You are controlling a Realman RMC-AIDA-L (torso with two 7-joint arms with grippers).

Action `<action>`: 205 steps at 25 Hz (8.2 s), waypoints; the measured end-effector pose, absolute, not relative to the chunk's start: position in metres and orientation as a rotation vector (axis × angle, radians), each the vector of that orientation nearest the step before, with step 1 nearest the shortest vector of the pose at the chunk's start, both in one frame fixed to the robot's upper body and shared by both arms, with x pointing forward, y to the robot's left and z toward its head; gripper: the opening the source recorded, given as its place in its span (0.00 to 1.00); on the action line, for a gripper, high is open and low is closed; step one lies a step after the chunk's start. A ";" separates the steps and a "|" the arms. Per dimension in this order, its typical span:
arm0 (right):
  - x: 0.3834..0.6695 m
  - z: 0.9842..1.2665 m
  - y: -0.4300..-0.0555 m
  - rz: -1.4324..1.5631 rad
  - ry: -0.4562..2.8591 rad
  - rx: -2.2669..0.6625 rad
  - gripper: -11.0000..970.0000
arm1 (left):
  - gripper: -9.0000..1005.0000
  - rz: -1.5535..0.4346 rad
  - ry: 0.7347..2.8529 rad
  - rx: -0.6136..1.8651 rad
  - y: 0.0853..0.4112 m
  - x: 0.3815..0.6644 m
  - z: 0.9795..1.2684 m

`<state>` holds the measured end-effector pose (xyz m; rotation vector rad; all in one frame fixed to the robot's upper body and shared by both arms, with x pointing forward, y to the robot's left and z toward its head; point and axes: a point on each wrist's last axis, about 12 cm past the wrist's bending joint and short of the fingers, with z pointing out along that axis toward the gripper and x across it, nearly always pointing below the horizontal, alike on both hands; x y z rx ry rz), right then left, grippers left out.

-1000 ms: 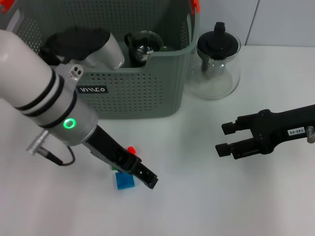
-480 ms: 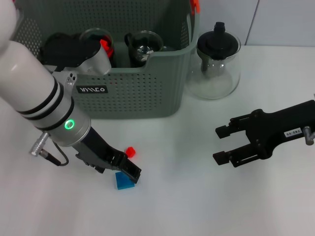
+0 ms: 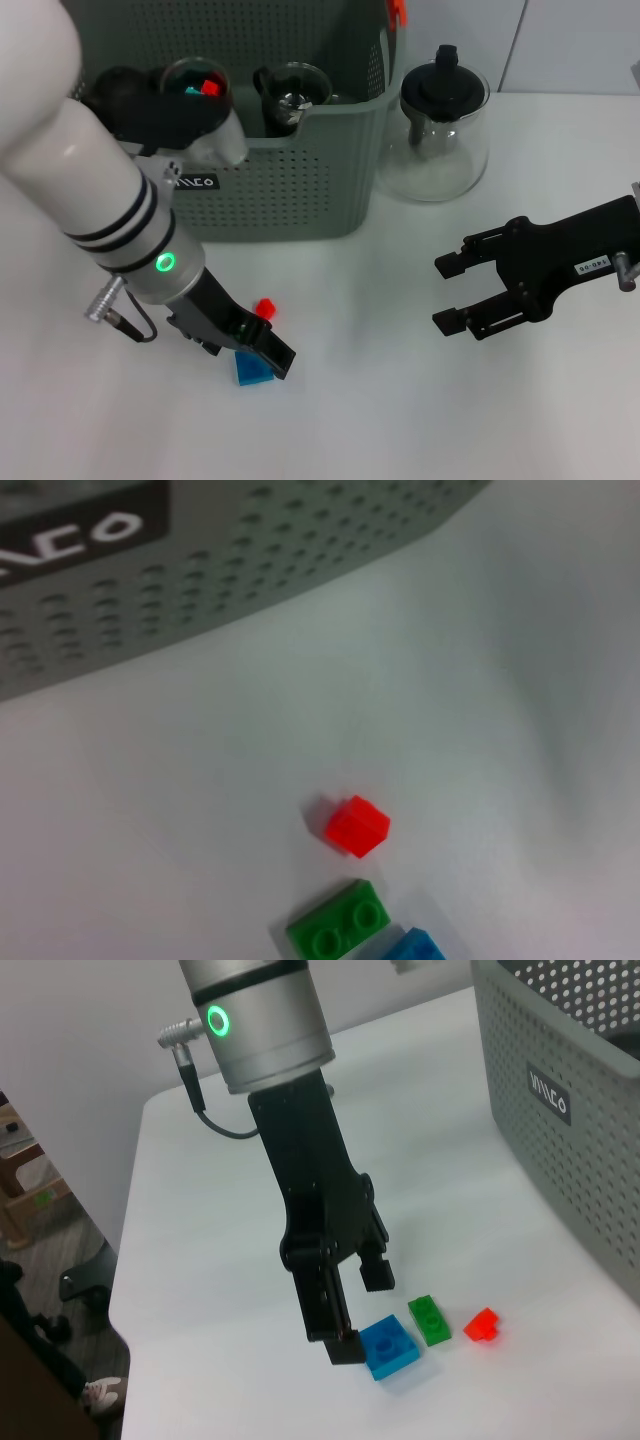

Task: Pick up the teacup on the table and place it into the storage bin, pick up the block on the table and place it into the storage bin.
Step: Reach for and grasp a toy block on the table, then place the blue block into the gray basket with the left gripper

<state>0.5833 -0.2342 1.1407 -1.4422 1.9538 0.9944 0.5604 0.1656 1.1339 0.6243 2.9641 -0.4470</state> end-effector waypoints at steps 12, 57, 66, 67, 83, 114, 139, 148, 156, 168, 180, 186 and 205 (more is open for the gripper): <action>0.582 1.139 -0.236 0.993 1.957 -1.439 0.85 | 0.93 -0.277 2.898 0.749 0.160 0.563 1.138; 0.577 1.129 -0.239 1.036 1.976 -1.301 0.85 | 0.93 -0.096 2.548 1.671 0.141 0.536 1.128; 0.577 1.129 -0.241 1.032 1.975 -1.302 0.85 | 0.93 -0.110 2.585 1.629 0.138 0.540 1.122; 0.576 1.129 -0.241 1.031 1.975 -1.302 0.85 | 0.93 -0.117 2.585 1.625 0.137 0.540 1.122; 0.575 1.128 -0.244 1.028 1.976 -1.295 0.85 | 0.93 -0.128 2.573 1.615 0.130 0.541 1.123; 0.575 1.128 -0.247 1.030 1.976 -1.295 0.85 | 0.93 -0.162 2.563 1.595 0.128 0.543 1.121; 0.572 1.125 -0.248 1.037 1.981 -1.290 0.85 | 0.93 -0.167 2.576 1.571 0.131 0.543 1.117; 0.571 1.125 -0.248 1.038 1.979 -1.289 0.85 | 0.93 -0.205 2.564 1.580 0.123 0.540 1.121; 0.571 1.125 -0.247 1.040 1.979 -1.290 0.85 | 0.91 -0.186 2.563 1.568 0.124 0.542 1.120; 0.571 1.125 -0.248 1.038 1.976 -1.293 0.85 | 0.77 -0.171 2.548 1.582 0.122 0.541 1.116; 0.571 1.125 -0.248 1.037 1.975 -1.294 0.85 | 0.67 -0.143 2.533 1.580 0.122 0.542 1.113; 0.571 1.125 -0.248 1.037 1.975 -1.294 0.85 | 0.59 -0.130 2.526 1.602 0.120 0.540 1.110; 0.572 1.125 -0.250 1.031 1.978 -1.290 0.85 | 0.41 -0.364 2.554 1.459 0.131 0.531 1.142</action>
